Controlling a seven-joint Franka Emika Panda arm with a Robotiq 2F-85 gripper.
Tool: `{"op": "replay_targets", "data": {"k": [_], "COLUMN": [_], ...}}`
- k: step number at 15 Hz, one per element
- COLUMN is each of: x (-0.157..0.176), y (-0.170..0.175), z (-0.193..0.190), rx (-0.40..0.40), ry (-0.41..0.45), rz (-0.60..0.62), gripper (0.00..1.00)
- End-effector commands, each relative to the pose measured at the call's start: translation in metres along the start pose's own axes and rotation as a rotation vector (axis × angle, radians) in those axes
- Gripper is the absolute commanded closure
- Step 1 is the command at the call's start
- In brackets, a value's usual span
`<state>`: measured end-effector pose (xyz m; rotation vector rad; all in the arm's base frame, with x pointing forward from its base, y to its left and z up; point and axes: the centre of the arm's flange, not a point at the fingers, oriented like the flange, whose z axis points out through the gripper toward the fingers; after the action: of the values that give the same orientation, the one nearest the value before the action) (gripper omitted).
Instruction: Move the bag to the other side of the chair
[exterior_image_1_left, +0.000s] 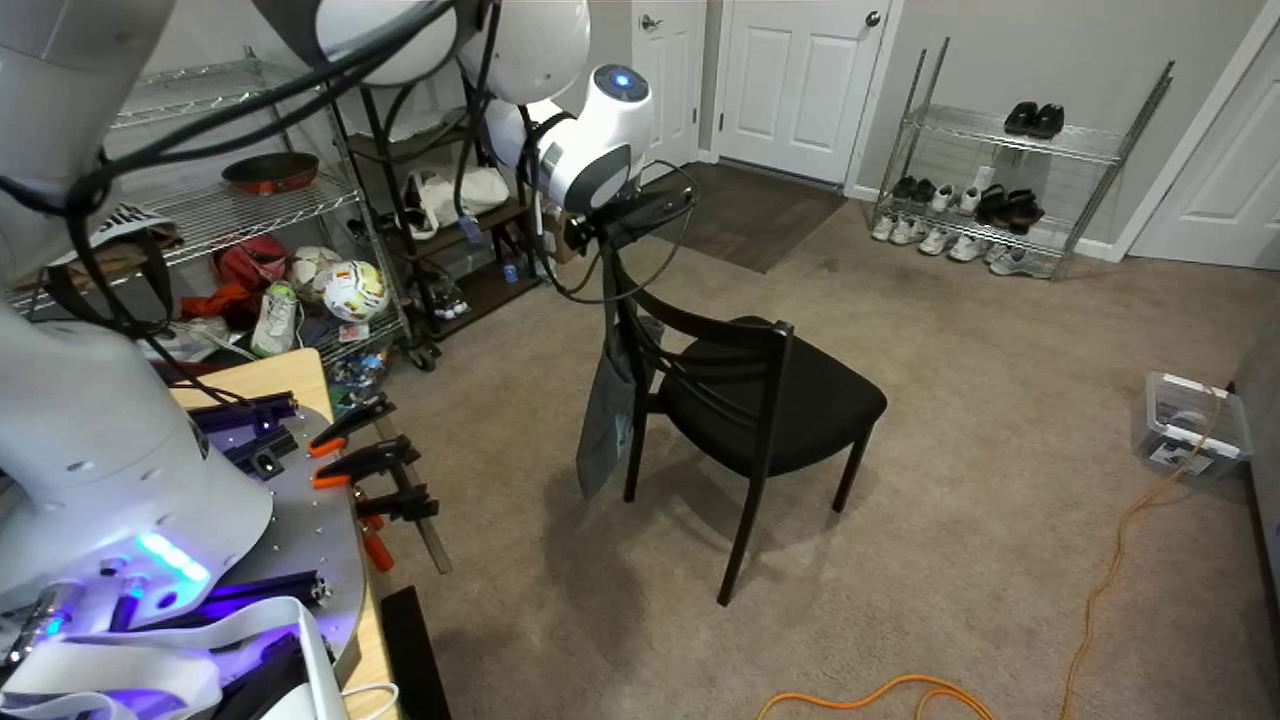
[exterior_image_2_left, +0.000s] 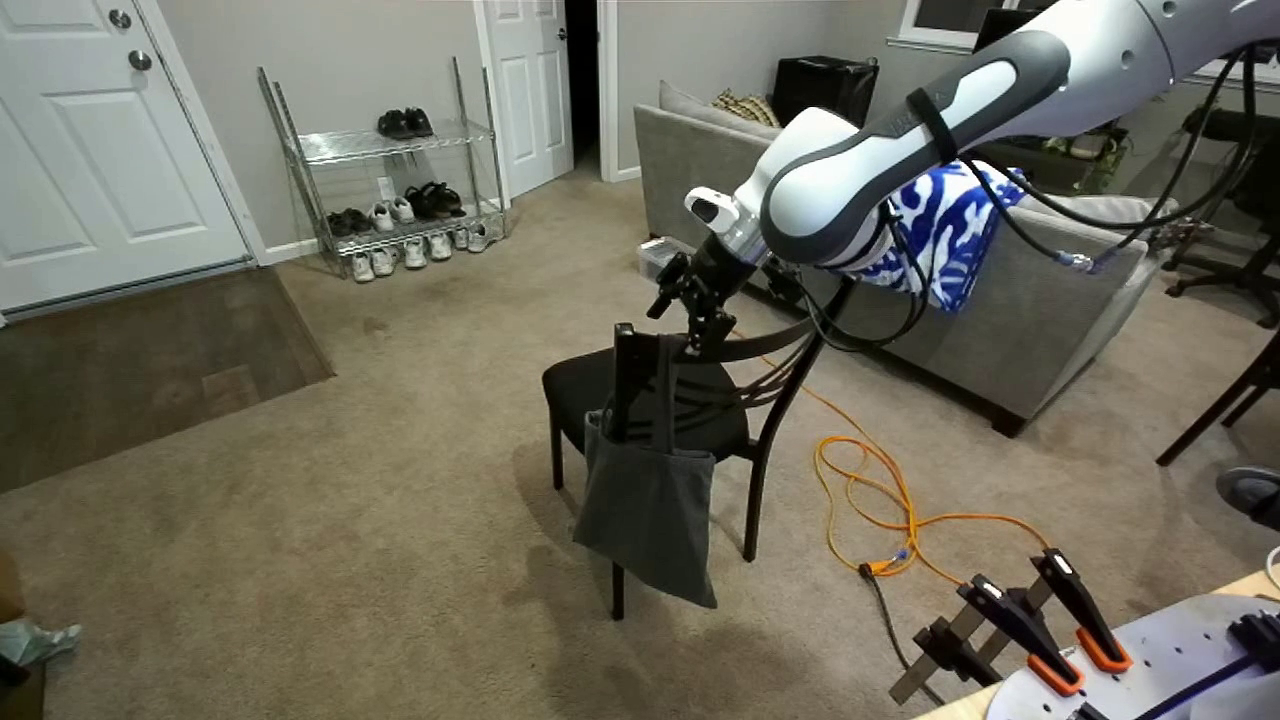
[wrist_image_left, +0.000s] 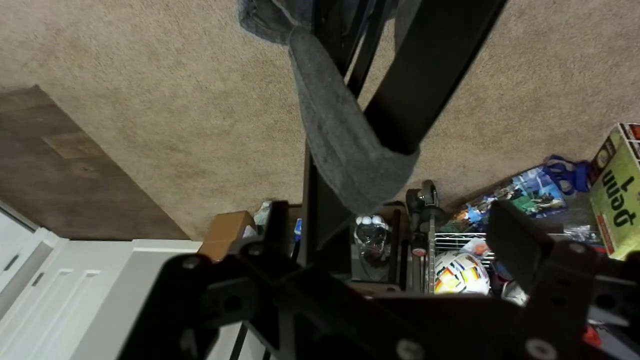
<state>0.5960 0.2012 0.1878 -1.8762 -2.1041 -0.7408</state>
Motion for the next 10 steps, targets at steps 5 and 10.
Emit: {"op": "replay_targets", "data": {"k": [5,10], "x": [-0.0021,-0.0001], "y": [-0.0001,0.0034], "z": [0.0006,-0.0035], "rx": [0.005,0.009], "ry": [-0.009,-0.040], "rz": [0.042,0.060], "gripper": [0.00,0.00]}}
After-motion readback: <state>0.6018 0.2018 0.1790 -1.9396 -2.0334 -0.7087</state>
